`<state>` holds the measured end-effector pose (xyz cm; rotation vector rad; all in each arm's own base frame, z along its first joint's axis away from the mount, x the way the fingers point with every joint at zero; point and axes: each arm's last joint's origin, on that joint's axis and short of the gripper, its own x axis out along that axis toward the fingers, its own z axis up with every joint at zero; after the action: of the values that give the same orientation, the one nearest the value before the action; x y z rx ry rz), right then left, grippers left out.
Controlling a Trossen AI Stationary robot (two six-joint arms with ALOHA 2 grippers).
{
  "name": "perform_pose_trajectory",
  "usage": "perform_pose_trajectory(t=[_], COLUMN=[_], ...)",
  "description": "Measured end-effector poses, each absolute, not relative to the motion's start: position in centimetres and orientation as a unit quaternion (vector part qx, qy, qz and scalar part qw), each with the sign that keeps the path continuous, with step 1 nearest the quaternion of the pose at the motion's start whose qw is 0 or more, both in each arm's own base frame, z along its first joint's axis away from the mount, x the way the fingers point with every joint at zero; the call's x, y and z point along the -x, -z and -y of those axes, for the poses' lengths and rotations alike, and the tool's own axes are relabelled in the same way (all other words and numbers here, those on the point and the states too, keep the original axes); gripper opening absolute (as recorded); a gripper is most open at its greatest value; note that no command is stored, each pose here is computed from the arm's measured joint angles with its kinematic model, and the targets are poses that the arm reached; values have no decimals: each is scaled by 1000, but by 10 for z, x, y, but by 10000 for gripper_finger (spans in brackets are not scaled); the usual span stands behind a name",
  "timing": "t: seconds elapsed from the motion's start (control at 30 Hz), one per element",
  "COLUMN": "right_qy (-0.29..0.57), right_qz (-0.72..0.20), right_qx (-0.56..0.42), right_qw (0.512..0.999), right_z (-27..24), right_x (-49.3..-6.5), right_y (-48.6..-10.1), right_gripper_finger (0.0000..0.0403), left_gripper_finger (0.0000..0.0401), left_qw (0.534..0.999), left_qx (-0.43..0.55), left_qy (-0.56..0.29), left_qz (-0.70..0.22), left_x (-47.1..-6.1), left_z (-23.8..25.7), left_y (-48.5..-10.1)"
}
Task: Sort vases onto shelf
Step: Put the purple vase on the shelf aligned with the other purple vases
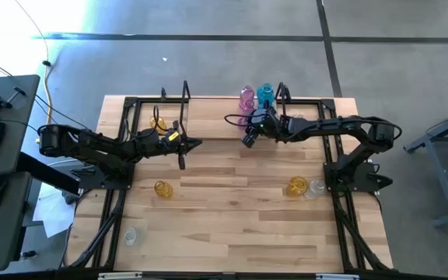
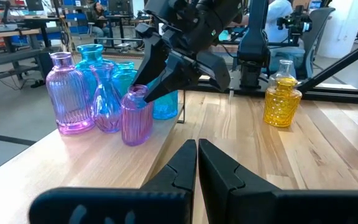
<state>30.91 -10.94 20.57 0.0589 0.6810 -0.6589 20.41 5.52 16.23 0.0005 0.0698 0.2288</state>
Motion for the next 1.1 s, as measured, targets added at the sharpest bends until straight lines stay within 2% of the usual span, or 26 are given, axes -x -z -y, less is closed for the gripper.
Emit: perform_pose_trajectory(t=[0.5, 1.1], right_qy=[313, 311], right_qz=[-322, -327], right_qx=[-76, -66], right_qw=[890, 890], right_z=[115, 115], right_x=[-305, -305], right_y=[-207, -207], right_gripper_finger=[133, 134], left_gripper_finger=[7, 7], left_qw=[993, 993], left_qx=[0, 0], left_qy=[-114, -114], left_qz=[-35, -35], left_x=[-204, -204], left_z=[-55, -55], left_y=[-162, -162])
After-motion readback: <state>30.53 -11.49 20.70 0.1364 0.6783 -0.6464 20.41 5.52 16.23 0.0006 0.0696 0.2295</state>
